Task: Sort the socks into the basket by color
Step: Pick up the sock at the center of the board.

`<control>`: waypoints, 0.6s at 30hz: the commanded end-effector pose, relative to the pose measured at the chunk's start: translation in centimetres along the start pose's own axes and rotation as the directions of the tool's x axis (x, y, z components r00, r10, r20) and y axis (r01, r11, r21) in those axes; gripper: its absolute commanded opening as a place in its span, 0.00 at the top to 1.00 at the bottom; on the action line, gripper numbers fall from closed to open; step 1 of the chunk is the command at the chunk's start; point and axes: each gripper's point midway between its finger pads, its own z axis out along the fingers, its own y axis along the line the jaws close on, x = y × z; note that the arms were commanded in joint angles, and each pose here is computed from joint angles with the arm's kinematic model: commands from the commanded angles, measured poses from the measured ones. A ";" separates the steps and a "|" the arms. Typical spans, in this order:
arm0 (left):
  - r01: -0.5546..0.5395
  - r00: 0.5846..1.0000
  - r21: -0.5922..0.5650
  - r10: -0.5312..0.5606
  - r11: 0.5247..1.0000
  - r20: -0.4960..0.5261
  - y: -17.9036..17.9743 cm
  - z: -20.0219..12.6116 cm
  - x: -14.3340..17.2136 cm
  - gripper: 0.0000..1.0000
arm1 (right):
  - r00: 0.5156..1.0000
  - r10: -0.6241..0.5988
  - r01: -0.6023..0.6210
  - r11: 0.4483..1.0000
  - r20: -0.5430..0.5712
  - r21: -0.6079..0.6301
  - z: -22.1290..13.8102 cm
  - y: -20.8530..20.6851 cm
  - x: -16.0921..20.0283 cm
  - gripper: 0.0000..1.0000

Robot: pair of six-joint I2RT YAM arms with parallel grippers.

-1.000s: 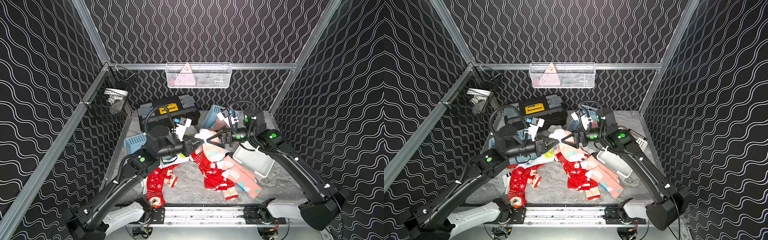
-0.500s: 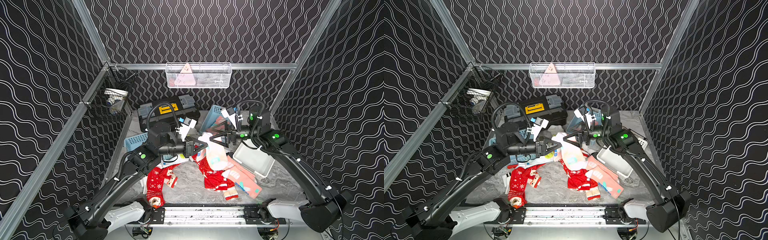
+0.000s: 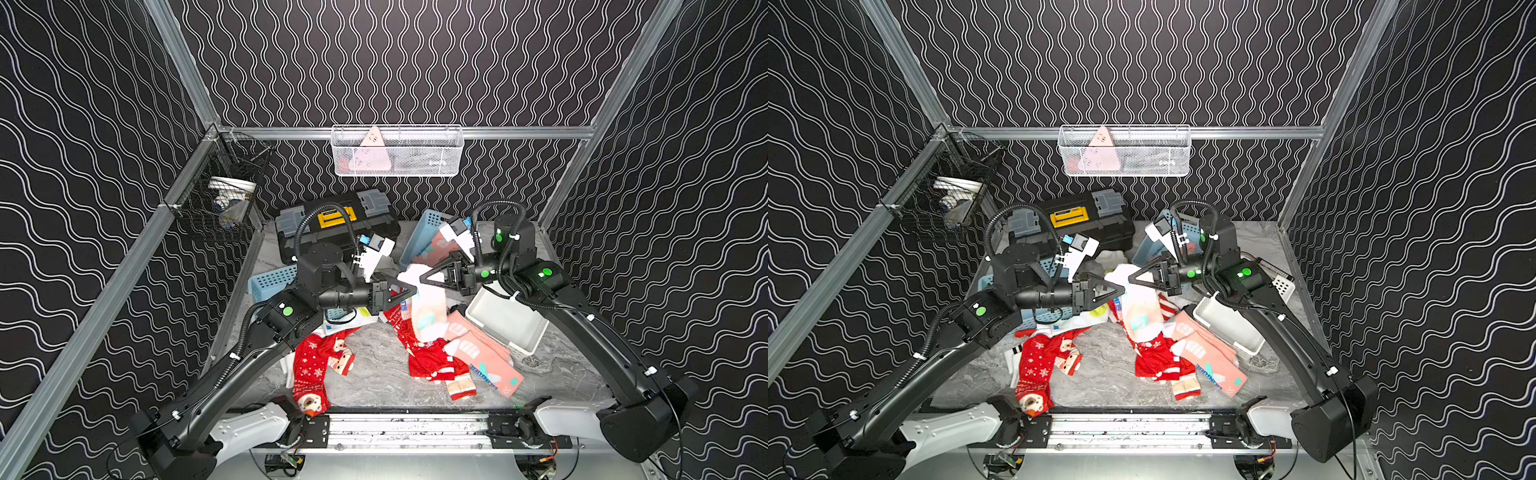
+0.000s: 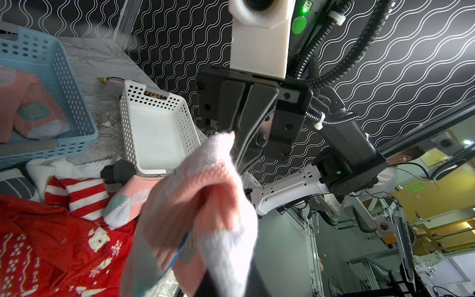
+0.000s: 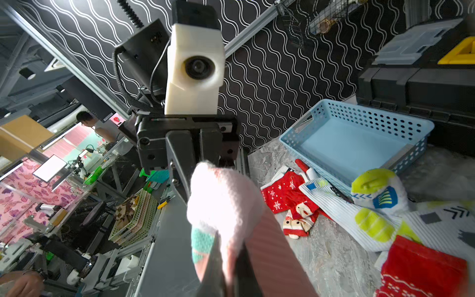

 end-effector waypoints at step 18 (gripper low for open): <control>0.058 0.997 -0.352 -0.034 0.934 0.075 6.7 -2.5 -0.4 0.35 | 0.962 0.153 -0.245 0.849 0.225 0.469 -5.6 -10.9 -5.1 1.00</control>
